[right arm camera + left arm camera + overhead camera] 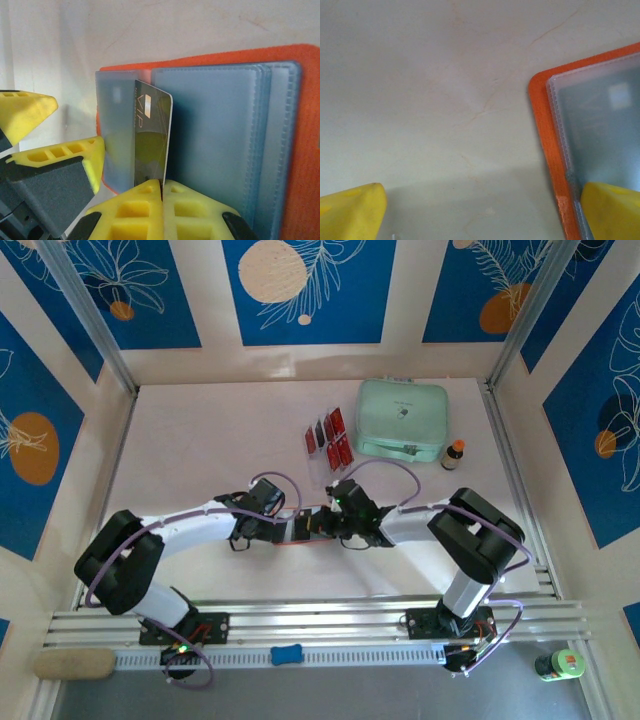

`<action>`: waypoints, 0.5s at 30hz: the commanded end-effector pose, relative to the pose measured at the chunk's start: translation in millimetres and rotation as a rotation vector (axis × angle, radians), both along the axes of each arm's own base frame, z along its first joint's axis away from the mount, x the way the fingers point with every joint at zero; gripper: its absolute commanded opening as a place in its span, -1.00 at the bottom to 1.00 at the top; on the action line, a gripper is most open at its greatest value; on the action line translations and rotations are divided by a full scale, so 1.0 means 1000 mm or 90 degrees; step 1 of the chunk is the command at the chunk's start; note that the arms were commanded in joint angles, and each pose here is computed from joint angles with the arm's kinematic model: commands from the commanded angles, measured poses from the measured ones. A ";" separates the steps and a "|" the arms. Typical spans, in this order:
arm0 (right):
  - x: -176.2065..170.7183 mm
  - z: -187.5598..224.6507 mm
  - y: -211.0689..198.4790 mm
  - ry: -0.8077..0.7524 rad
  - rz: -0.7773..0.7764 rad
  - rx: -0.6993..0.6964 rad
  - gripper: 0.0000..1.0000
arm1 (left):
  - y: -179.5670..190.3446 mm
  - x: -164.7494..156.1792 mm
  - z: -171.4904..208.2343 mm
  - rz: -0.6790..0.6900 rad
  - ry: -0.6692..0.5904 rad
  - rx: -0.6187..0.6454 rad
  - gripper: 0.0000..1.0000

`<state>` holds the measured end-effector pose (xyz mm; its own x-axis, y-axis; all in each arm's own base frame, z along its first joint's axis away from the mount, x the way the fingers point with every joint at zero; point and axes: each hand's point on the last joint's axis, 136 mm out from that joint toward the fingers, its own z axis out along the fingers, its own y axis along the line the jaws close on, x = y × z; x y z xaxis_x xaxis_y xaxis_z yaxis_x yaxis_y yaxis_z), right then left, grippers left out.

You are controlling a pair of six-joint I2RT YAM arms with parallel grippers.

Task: Put the credit cards into the card holder

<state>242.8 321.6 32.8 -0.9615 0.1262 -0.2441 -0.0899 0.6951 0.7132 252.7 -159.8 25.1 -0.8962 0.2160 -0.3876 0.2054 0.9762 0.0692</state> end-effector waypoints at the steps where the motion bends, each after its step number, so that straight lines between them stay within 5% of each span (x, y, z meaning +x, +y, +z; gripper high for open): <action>1: -0.015 -0.024 -0.009 0.079 0.013 -0.049 -1.00 | 0.009 -0.008 -0.009 0.000 0.012 0.029 1.00; 12: -0.020 -0.038 -0.002 0.148 0.044 -0.076 -1.00 | 0.004 -0.006 -0.004 0.007 0.007 0.008 1.00; 15: -0.019 -0.030 0.000 0.141 0.071 -0.079 -0.69 | -0.001 -0.003 0.006 0.023 -0.006 -0.026 1.00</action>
<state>246.0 337.3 26.1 -0.9899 0.0614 -0.1274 -0.0469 0.7075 0.7051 253.0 -160.2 26.6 -0.8962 0.2050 -0.3935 0.1968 0.9785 0.0616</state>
